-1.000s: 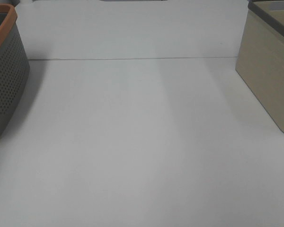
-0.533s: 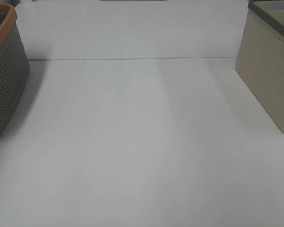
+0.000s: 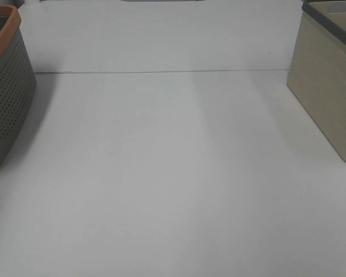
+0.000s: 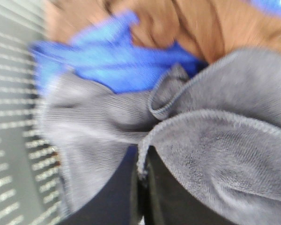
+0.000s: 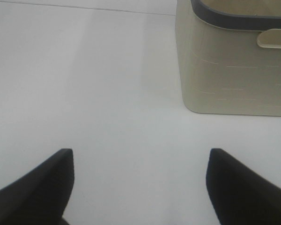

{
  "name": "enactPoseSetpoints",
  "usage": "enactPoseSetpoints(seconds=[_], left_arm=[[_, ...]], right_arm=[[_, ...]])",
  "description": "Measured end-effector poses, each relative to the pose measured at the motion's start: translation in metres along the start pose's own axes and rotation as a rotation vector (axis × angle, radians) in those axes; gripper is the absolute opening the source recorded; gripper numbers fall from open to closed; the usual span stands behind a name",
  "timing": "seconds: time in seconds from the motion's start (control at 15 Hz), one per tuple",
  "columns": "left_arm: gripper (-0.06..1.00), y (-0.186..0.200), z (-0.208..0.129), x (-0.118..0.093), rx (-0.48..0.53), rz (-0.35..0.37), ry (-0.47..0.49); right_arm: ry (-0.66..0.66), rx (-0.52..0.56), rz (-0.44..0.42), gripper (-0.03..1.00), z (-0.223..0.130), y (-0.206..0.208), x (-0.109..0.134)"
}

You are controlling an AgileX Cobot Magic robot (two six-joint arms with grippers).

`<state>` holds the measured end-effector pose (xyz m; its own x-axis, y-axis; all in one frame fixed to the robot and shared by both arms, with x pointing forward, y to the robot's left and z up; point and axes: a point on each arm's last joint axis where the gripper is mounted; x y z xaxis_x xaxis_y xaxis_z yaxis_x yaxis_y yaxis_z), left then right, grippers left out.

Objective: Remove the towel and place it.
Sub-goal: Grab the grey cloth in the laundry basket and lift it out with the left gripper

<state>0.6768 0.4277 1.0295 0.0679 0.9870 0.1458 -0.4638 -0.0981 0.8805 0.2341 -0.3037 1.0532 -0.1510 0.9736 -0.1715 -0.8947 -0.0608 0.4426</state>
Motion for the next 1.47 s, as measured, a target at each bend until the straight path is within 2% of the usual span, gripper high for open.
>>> enactPoseSetpoints(seconds=[0.13,0.4,0.87,1.13,1.27,1.47], left_arm=[[0.0,0.038,0.007,0.0,-0.076,0.021,0.017],[0.0,0.099,0.013,-0.005,-0.217,0.016,0.053],[0.0,0.201,0.007,-0.012,-0.444,0.092,0.043],[0.0,0.246,0.002,-0.017,-0.6,0.119,0.052],[0.0,0.276,0.0,-0.02,-0.738,0.152,0.064],[0.0,0.294,-0.001,-0.023,-0.829,0.148,0.085]], right_arm=[[0.0,0.0,0.0,0.76,0.0,0.0,0.0],[0.0,0.0,0.0,0.76,0.0,0.0,0.0],[0.0,0.0,0.0,0.76,0.0,0.0,0.0],[0.0,0.0,0.0,0.76,0.0,0.0,0.0],[0.0,0.0,0.0,0.76,0.0,0.0,0.0],[0.0,0.0,0.0,0.76,0.0,0.0,0.0]])
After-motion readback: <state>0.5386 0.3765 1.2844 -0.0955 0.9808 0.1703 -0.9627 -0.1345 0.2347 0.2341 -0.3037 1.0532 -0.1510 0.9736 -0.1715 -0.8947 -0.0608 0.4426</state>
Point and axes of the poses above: a point on each arm's last joint axis where the gripper is mounted, y pointing back along that axis away from the gripper, x along the wrist's bending axis when the last joint is at zero, z = x × y, and after that the axes turned 8 degrees about y, right-handed
